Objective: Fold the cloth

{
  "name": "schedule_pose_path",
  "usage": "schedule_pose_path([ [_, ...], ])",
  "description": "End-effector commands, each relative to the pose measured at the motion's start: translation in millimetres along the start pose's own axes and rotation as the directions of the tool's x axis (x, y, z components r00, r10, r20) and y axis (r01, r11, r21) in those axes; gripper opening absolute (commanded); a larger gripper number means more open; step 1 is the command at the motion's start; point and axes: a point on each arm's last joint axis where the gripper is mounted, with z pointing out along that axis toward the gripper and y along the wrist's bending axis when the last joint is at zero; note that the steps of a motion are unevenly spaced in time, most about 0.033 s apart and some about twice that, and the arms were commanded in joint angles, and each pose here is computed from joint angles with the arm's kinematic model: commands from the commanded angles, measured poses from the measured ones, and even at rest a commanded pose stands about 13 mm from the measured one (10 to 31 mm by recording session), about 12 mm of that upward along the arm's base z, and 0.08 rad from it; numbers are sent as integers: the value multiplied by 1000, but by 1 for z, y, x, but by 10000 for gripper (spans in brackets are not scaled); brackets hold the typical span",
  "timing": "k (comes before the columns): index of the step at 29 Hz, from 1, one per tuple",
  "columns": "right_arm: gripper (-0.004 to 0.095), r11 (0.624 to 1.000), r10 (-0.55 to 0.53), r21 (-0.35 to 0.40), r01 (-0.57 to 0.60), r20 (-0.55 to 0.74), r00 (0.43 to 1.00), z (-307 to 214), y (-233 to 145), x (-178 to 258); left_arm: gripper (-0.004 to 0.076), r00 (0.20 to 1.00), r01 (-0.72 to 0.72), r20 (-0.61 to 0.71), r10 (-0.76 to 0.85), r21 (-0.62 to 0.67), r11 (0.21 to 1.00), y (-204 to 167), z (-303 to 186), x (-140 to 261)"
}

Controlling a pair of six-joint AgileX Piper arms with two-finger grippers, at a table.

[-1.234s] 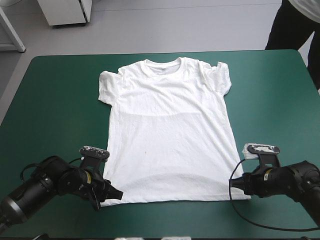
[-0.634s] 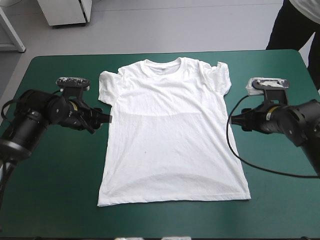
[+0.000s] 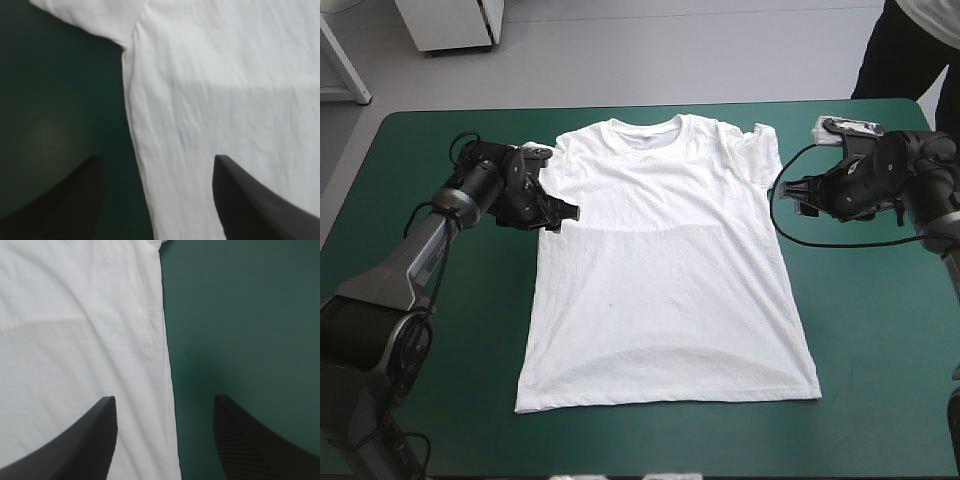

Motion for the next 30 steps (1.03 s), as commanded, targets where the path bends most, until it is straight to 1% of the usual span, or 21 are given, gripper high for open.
schedule_pose_path([
  [1, 534, 1000, -10, -15, 12, 103, 995, -23, 1, -8, 457, 997, 19, 70, -19, 3, 1000, 2, -6, -15],
  [5, 513, 1000, -10, -15, 12, 97, 995, -23, 1, -7, 457, 999, 20, 34, -20, -6, 1000, 3, 16, -20],
  [8, 511, 1000, -15, -12, 16, 95, 995, -23, 1, -7, 456, 999, 45, -19, -45, 4, 999, 7, 38, -20],
  [10, 511, 1000, -20, -11, 21, 94, 995, -23, 1, -7, 440, 998, 49, -39, -49, 5, 999, 7, 45, -19],
  [11, 511, 1000, -23, -11, 24, 94, 995, -23, 1, -7, 418, 998, 49, -46, -49, 4, 999, 7, 48, -19],
  [13, 510, 1000, -23, -11, 24, 91, 996, -23, 1, -7, 340, 997, 61, -49, -60, 21, 998, 5, 50, -19],
  [14, 509, 1000, -26, -11, 27, 89, 996, -23, 1, -6, 260, 997, 63, -41, -62, 25, 998, 5, 50, -19],
  [16, 509, 1000, -26, -11, 27, 89, 996, -23, 1, -6, 132, 998, 63, -31, -62, 26, 998, 5, 50, -20],
  [17, 509, 1000, -26, -11, 27, 87, 996, -23, 1, -6, 35, 998, 63, -27, -62, 27, 998, 5, 50, -21],
  [18, 509, 1000, -26, -10, 27, 85, 996, -23, 1, -6, -10, 998, 61, -28, -60, 27, 998, 5, 50, -21],
  [25, 509, 999, -42, -8, 43, 87, 995, -19, 1, -8, -5, 999, 47, -29, -46, 29, 998, 5, 50, -20],
  [28, 512, 997, -74, -7, 75, 89, 993, -12, 5, -14, -6, 999, 42, -31, -41, 29, 999, 5, 50, -20],
  [30, 519, 995, -98, -13, 98, 59, 993, -3, 12, -19, -6, 999, 42, -33, -41, 29, 999, 5, 50, -20],
])
